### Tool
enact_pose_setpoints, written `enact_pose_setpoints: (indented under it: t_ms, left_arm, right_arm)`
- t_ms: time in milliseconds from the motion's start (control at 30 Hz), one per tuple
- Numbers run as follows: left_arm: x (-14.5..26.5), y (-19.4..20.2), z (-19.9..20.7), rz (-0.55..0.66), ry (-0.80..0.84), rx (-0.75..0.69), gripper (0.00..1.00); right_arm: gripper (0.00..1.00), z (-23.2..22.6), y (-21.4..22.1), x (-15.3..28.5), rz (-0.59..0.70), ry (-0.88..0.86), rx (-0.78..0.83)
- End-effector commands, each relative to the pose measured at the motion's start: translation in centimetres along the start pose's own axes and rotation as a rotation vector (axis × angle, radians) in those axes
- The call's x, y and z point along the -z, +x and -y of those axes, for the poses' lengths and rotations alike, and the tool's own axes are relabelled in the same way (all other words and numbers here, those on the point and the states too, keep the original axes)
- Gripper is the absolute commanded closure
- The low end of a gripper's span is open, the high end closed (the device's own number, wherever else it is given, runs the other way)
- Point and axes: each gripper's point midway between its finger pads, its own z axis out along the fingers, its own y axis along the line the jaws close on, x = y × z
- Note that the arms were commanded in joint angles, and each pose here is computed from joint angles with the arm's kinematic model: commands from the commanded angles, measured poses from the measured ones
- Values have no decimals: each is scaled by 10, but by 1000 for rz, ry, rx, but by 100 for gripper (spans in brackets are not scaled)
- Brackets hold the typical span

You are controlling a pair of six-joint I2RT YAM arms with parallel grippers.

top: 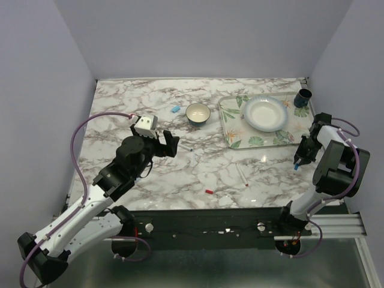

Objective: Insert the pens into the pen caps

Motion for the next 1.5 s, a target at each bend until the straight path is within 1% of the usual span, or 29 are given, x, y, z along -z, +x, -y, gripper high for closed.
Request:
enact_pose_setpoints:
  t_ms: [0, 100, 300, 400, 533, 700, 833, 867, 967, 1067, 1133, 1167, 1200, 1267, 1300, 1367, 1400, 1467]
  left_arm:
    - [7, -14, -3, 58, -16, 2, 1]
    - [8, -15, -3, 63, -12, 3, 1]
    - [8, -15, 2, 64, 8, 5, 1]
    - [8, -13, 4, 59, 16, 3, 1]
    - [7, -11, 6, 50, 20, 2, 1]
    - [7, -12, 5, 55, 13, 1, 1]
    - [7, -13, 5, 57, 12, 0, 1]
    - [7, -13, 4, 57, 11, -2, 1]
    - [7, -13, 3, 57, 6, -7, 1]
    - [10, -17, 1, 74, -4, -7, 1]
    - [13, -21, 0, 86, -7, -9, 1]
    - [14, -22, -1, 93, -8, -10, 1]
    - [16, -25, -1, 103, -7, -8, 1]
    - [19, -28, -1, 113, -4, -4, 1]
    - [21, -31, 0, 123, 2, -2, 1]
    - [23, -34, 1, 134, 7, 0, 1]
    - [25, -37, 1, 144, 9, 2, 1]
    - [27, -39, 0, 150, 8, 1, 1]
  right_arm:
    - [70, 3, 7, 0, -31, 7, -38]
    - [66, 6, 6, 1, -25, 25, -42]
    - [66, 18, -2, 13, 41, 89, -62]
    - [66, 23, 5, 11, 11, 108, -73]
    - [66, 15, 12, 2, -42, 65, -60]
    - [69, 8, 14, -1, -65, 25, -52]
    - [69, 3, 15, -9, -94, -4, -51]
    - [69, 3, 19, -13, -122, -1, -52]
    - [71, 2, 17, -16, -124, 0, -52]
    - [76, -3, 17, -19, -143, -26, -52]
    - [81, -4, 16, -21, -148, -36, -44]
    - [83, -6, 15, -21, -141, -46, -32]
    - [88, -7, 14, -20, -135, -49, -20]
    - [93, -8, 7, -18, -99, -47, 1]
    - [96, -16, 7, -17, -90, -50, 46]
    - [97, -29, 4, -12, -79, -52, 110]
    - [98, -49, 9, -10, -81, -58, 206]
    - [98, -67, 18, -6, -97, -62, 309]
